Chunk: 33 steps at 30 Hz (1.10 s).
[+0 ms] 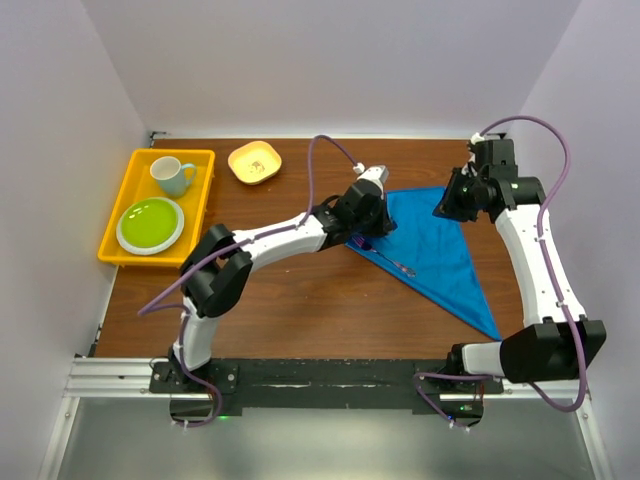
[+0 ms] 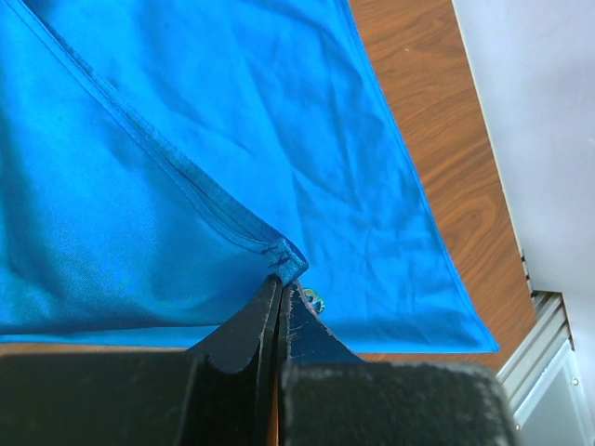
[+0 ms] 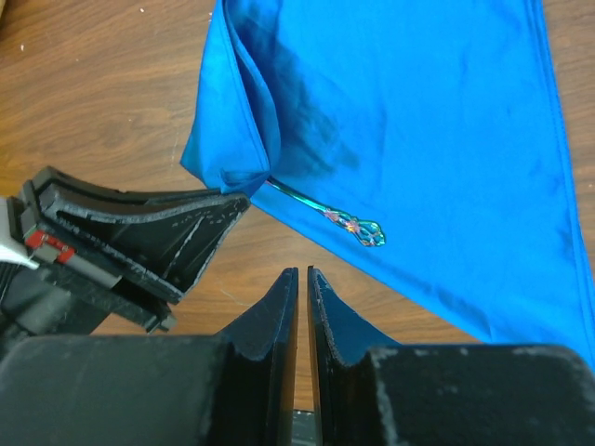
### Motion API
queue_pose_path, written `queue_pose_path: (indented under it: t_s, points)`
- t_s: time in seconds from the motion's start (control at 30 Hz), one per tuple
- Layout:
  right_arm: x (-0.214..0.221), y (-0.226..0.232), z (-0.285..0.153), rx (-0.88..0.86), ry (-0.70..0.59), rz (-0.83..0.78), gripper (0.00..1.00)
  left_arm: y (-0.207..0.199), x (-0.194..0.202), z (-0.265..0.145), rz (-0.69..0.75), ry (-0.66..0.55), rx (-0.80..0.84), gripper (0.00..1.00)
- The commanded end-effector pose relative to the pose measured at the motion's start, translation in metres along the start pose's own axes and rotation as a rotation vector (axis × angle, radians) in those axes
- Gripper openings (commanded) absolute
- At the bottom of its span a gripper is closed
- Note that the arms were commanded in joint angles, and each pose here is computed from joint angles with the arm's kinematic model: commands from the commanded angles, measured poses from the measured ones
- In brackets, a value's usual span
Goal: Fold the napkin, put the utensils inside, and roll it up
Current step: Fold the napkin
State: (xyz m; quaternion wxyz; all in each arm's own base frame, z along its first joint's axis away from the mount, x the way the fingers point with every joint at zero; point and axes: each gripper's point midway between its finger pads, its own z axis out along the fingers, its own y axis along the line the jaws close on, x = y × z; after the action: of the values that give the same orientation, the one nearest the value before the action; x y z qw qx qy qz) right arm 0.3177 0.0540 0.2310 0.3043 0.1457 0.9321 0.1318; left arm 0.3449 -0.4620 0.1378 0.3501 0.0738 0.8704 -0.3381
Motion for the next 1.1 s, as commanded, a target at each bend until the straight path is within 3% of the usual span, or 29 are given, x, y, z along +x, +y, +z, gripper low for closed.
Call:
queue_pose_path:
  t_s: [0.0,1.07]
  points:
    - [0.003,0.000,-0.011,-0.026,-0.011,-0.014,0.13,-0.022,-0.015,0.003,-0.009,-0.050,0.035,0.00]
    - [0.004,-0.006,-0.008,-0.019,0.002,0.004,0.13,-0.012,0.058,0.042,0.016,0.103,0.064,0.06]
